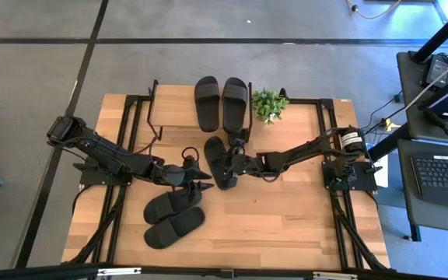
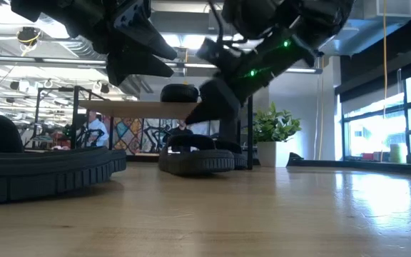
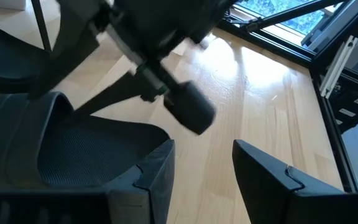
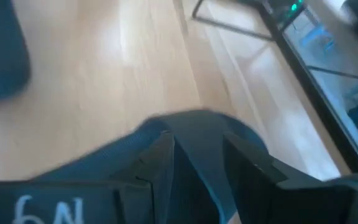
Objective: Pick and place slides into the shelf
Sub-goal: Put the black slide under the shelf
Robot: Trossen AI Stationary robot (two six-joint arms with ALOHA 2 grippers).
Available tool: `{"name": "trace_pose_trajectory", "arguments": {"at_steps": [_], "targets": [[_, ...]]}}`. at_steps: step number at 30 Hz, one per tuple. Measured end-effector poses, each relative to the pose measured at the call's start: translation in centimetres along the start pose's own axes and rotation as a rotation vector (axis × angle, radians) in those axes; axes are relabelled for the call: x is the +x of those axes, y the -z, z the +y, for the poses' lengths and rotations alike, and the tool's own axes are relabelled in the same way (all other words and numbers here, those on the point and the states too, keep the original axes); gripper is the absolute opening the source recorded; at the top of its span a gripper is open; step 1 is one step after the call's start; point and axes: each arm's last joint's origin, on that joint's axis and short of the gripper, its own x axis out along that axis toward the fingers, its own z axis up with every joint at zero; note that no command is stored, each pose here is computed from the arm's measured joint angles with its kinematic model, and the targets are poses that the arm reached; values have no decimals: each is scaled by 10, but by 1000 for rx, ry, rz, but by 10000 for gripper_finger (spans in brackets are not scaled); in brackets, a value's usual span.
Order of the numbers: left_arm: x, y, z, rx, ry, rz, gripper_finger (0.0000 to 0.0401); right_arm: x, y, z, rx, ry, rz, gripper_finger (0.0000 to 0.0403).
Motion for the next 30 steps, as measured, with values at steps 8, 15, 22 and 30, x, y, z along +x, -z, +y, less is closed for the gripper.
{"name": "trace_pose_trajectory", "arguments": {"at_steps": [8,15,22,30], "targets": [[-1,3,-4,9,13,9,153,-40,-17,-3,-18,-334,15,138],[-4,7,-10,27,42,23,153,-59,-8,8,20,-942,106,138],[-8,13,-19,32,137,77,153,-42,8,25,26,-966,181,138],[-12,18,-28,18,201,114,153,-25,20,34,50,-898,214,138]]}}
